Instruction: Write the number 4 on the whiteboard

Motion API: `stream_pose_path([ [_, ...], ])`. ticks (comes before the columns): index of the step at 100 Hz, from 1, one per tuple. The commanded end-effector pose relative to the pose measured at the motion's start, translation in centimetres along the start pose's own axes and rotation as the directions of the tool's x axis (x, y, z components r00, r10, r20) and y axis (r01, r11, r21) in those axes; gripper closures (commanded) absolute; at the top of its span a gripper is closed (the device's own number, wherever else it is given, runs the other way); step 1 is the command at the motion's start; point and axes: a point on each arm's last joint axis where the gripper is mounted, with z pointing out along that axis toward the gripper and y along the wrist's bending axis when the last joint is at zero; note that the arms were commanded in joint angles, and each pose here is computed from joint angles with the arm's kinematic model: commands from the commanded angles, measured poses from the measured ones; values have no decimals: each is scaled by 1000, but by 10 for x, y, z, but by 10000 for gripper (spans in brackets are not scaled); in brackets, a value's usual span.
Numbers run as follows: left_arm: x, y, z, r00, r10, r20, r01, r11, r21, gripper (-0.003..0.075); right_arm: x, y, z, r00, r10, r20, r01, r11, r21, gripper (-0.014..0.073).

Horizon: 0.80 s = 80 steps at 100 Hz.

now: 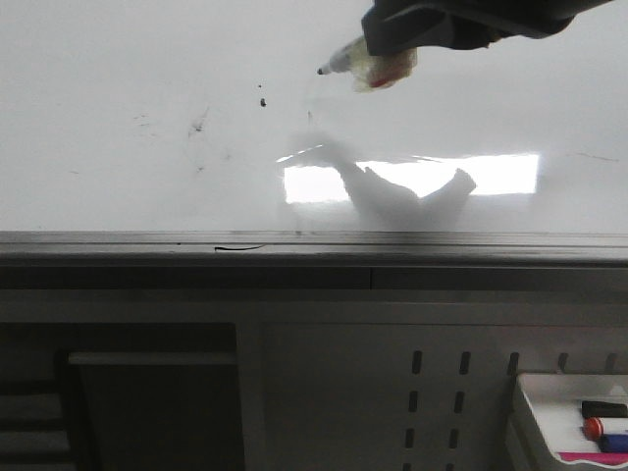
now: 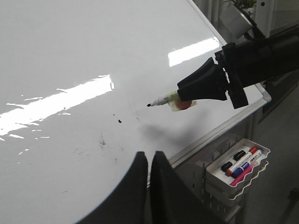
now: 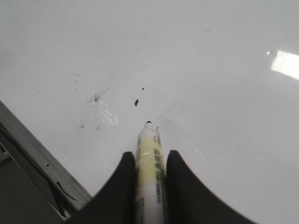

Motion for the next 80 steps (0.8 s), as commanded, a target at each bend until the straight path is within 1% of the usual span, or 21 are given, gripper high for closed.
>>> stream_pose_path([
  [1,-14,3,-1,996,-28,86,30,999,-30,741,-19,-13,-2,994,-12,109,4,997,74,649],
  [54,-14,3,-1,996,-28,86,30,999,-30,741,-12,-42,-1,997,11,81,-25,984,178,649],
  [80,-14,3,-1,996,-28,86,30,999,-30,741,-8,-47,-2,998,21,53,-31,982,187,649],
])
